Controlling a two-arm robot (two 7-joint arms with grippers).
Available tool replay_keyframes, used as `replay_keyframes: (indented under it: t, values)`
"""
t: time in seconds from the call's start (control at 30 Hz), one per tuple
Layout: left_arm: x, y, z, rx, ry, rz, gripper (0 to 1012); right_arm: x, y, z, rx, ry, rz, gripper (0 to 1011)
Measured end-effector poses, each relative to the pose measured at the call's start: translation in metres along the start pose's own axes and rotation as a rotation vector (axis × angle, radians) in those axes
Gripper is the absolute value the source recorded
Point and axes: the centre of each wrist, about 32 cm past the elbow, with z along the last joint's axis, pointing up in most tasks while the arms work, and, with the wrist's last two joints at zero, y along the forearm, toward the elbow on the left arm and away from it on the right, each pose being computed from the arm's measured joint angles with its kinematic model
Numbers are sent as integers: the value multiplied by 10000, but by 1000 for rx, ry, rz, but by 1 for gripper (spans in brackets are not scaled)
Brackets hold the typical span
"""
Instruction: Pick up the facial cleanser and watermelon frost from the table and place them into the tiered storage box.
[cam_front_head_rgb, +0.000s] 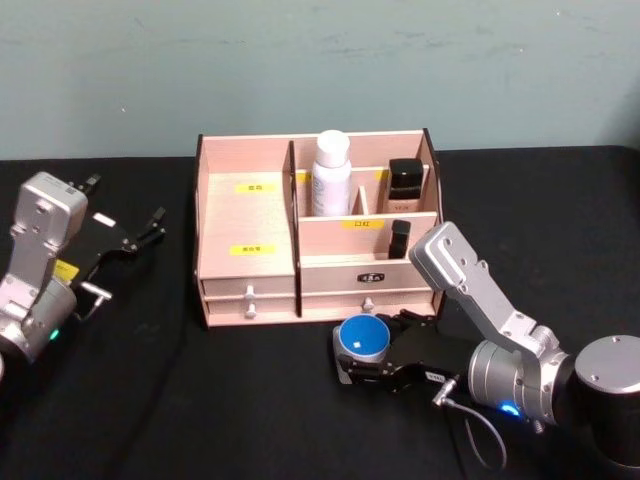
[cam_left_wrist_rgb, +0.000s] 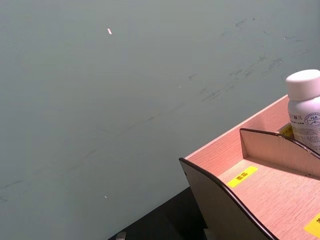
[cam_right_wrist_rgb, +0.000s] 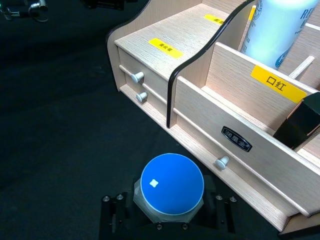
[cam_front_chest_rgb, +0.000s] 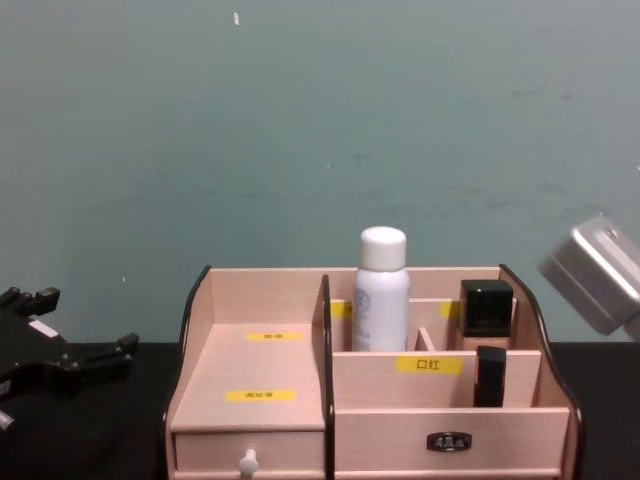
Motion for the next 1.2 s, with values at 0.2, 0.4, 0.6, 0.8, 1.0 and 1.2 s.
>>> replay_keyframes:
  t: [0.2,0.4,0.6,0.8,1.0,1.2]
  values:
    - [0,0,0,0,0,0,1001,2,-1,0,1,1,1,728]
    - [0,0,0,0,0,0,1001,3,-2,0,1,1,1,728]
    - [0,0,0,0,0,0,1001,3,-2,0,2,2,1,728]
    - [0,0,0,0,0,0,1001,9,-9,-2,16,3,10,728]
    - [0,0,0,0,0,0,1001,12,-40,44,51,-5,34,728]
    - [0,0,0,0,0,0,1001,25,-72,196,83,-35,50,728]
